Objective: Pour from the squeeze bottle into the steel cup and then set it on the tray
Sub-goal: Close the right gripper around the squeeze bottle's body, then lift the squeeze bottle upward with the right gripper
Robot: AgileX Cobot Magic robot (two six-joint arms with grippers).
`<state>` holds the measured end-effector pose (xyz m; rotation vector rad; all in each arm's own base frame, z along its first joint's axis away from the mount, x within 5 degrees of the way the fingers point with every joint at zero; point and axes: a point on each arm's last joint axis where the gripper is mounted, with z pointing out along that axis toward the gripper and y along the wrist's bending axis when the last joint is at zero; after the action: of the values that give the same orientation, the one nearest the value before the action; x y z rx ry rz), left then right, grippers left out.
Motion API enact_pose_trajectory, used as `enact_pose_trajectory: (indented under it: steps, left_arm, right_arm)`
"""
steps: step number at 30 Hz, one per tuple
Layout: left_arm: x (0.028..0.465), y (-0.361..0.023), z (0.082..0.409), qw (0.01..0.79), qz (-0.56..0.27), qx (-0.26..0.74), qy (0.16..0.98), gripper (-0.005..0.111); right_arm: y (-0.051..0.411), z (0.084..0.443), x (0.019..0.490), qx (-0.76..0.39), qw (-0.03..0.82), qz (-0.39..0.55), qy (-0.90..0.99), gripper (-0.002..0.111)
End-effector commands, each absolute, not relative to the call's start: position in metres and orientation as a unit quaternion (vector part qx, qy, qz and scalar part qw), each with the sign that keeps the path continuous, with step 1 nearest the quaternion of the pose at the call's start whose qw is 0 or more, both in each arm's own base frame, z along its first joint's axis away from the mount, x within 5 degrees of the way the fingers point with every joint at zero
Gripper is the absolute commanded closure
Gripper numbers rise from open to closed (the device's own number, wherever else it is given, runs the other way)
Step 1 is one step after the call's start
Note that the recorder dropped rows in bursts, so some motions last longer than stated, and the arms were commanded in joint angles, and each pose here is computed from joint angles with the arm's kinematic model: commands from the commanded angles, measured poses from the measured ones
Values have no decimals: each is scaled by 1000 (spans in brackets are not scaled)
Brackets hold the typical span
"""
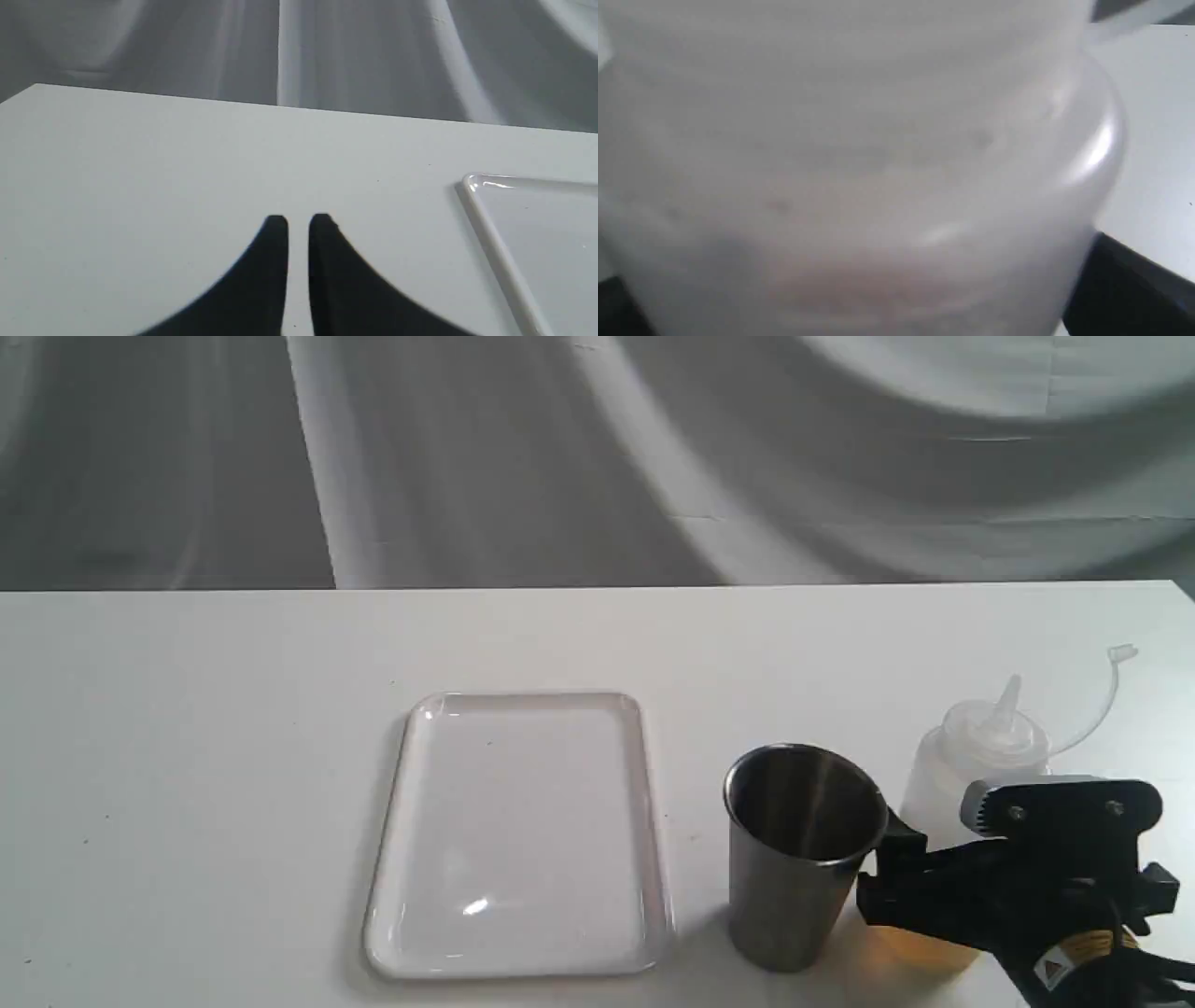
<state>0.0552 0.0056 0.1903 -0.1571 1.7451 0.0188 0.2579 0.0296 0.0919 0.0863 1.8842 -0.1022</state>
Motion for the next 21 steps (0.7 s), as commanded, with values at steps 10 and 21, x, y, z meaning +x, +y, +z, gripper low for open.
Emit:
enact_pose_trajectory:
  steps: [10, 21]
  left_arm:
    - [55, 5, 189, 637, 4, -69, 767, 98]
    - [55, 5, 189, 637, 4, -69, 767, 98]
  right_arm:
    - [30, 93, 259, 36, 590, -46, 805, 56]
    - [29, 100, 255, 8, 595, -63, 801, 108]
